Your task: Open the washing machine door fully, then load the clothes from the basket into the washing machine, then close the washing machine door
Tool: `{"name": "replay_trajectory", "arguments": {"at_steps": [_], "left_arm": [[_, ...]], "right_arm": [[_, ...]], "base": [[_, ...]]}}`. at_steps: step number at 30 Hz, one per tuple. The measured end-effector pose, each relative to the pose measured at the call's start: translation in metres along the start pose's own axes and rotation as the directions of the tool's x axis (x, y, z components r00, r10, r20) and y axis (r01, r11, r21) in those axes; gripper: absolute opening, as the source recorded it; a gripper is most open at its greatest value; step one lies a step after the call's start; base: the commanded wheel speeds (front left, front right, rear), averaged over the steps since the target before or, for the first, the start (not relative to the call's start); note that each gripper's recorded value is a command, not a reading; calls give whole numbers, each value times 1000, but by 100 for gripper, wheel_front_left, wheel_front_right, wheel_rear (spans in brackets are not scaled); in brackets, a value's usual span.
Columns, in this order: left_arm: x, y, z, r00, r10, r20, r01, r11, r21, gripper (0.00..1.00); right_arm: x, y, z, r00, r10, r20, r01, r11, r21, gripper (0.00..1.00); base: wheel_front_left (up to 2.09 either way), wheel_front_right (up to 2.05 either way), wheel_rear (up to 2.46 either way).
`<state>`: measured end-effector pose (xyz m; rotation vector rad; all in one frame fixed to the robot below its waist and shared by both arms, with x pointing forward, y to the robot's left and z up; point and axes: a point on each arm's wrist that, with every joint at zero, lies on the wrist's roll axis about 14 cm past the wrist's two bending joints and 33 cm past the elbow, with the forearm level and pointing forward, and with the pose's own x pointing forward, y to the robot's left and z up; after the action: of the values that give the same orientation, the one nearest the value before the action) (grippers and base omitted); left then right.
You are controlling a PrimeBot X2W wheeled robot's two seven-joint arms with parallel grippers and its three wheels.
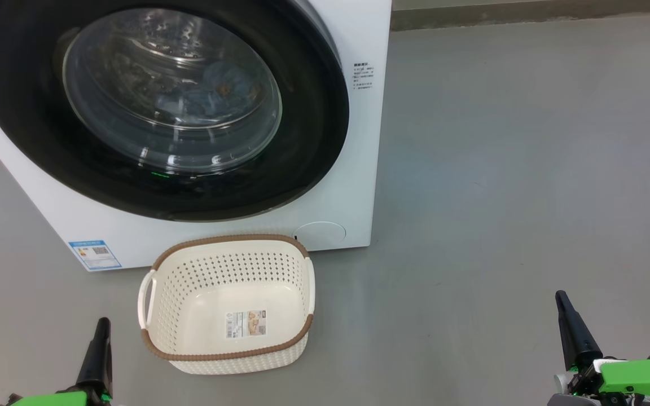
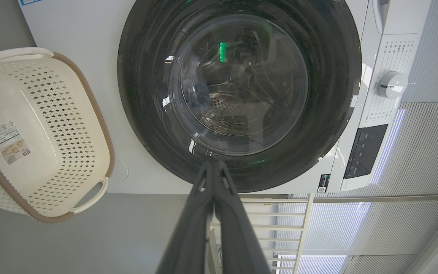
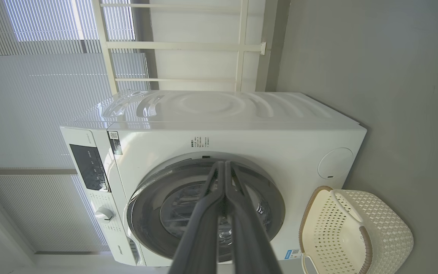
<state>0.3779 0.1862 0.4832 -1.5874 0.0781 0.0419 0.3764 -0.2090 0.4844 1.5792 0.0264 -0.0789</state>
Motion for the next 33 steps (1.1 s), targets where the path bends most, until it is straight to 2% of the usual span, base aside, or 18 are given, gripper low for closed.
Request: {"name": "replay_trajectory", "arguments": {"at_steps": [33], "left_arm": [[0, 0, 0, 1000, 0, 1, 0, 1000, 0, 0]], "right_arm": [[0, 0, 0, 1000, 0, 2, 0, 1000, 2, 0]], "base": [[0, 0, 0]]}}
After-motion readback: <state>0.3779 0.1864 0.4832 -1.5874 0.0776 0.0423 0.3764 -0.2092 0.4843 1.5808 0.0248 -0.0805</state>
